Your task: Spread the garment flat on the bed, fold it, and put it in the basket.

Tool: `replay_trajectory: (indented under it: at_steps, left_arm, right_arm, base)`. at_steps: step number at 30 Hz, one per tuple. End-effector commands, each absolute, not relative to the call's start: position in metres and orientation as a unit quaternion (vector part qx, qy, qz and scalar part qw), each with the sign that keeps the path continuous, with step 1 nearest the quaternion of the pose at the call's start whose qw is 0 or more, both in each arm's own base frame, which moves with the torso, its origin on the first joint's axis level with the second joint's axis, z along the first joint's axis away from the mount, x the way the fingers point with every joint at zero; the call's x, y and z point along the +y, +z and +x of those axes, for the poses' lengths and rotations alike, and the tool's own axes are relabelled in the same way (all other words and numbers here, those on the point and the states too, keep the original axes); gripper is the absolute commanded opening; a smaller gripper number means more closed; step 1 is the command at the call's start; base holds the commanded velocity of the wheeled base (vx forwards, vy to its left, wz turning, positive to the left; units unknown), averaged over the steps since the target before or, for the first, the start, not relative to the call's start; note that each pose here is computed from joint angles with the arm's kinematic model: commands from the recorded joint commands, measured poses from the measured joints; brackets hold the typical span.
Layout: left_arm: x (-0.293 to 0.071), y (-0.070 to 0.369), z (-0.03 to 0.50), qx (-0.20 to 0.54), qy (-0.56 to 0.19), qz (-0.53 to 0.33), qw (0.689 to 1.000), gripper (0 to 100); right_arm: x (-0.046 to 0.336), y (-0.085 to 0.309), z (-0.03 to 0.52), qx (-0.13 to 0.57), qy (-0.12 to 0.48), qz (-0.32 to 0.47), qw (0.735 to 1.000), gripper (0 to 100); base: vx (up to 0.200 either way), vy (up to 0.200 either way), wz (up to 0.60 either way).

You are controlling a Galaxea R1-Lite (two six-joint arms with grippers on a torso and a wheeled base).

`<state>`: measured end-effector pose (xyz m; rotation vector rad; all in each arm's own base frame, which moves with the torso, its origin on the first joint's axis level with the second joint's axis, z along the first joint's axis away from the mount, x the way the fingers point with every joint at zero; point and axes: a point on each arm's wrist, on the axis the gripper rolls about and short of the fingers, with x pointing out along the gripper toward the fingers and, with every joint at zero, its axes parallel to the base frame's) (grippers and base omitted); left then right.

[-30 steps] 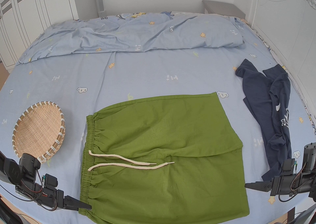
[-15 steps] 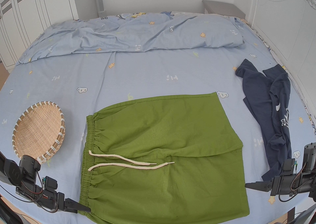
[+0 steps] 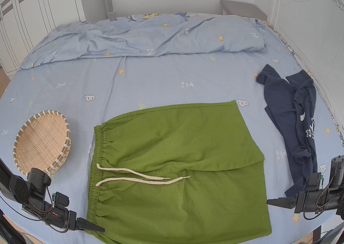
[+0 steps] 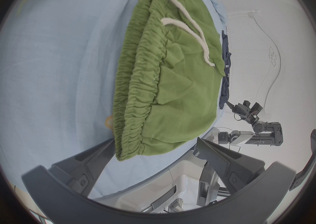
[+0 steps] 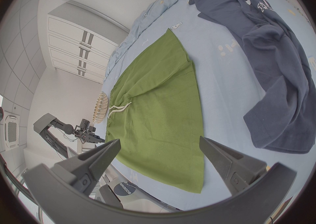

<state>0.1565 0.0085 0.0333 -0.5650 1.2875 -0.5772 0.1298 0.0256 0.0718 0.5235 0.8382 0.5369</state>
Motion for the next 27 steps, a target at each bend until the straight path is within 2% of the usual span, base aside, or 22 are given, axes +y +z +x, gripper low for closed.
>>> replay_trajectory:
  at_steps: [1,6,7,10,15,16,27]
  left_arm:
    - [0.008,0.03,0.158,0.591,-0.261,-0.259,0.718,100]
    - [0.009,0.03,0.159,0.588,-0.259,-0.26,0.721,100]
    - [0.009,0.03,0.159,0.589,-0.26,-0.259,0.72,0]
    - [0.009,0.03,0.159,0.588,-0.259,-0.26,0.72,0]
    - [0.01,0.03,0.157,0.589,-0.256,-0.262,0.72,0]
    - [0.011,0.03,0.157,0.589,-0.255,-0.263,0.721,0]
    - [0.015,0.029,0.15,0.59,-0.241,-0.272,0.721,0]
  right_arm:
    - [0.025,0.068,0.126,0.406,0.252,0.25,0.842,100]
    - [0.025,0.068,0.126,0.406,0.251,0.25,0.842,100]
    - [0.025,0.068,0.126,0.406,0.251,0.25,0.842,100]
    - [0.025,0.067,0.127,0.41,0.25,0.251,0.84,100]
    - [0.027,0.056,0.13,0.45,0.243,0.252,0.822,100]
    - [0.028,0.048,0.131,0.478,0.237,0.251,0.808,100]
    - [0.037,0.034,0.119,0.555,0.262,0.201,0.763,100]
  base:
    - [0.0,0.0,0.0]
    - [0.0,0.0,0.0]
    - [0.0,0.0,0.0]
    - [0.0,0.0,0.0]
    - [0.0,0.0,0.0]
    - [0.0,0.0,0.0]
    - [0.0,0.0,0.0]
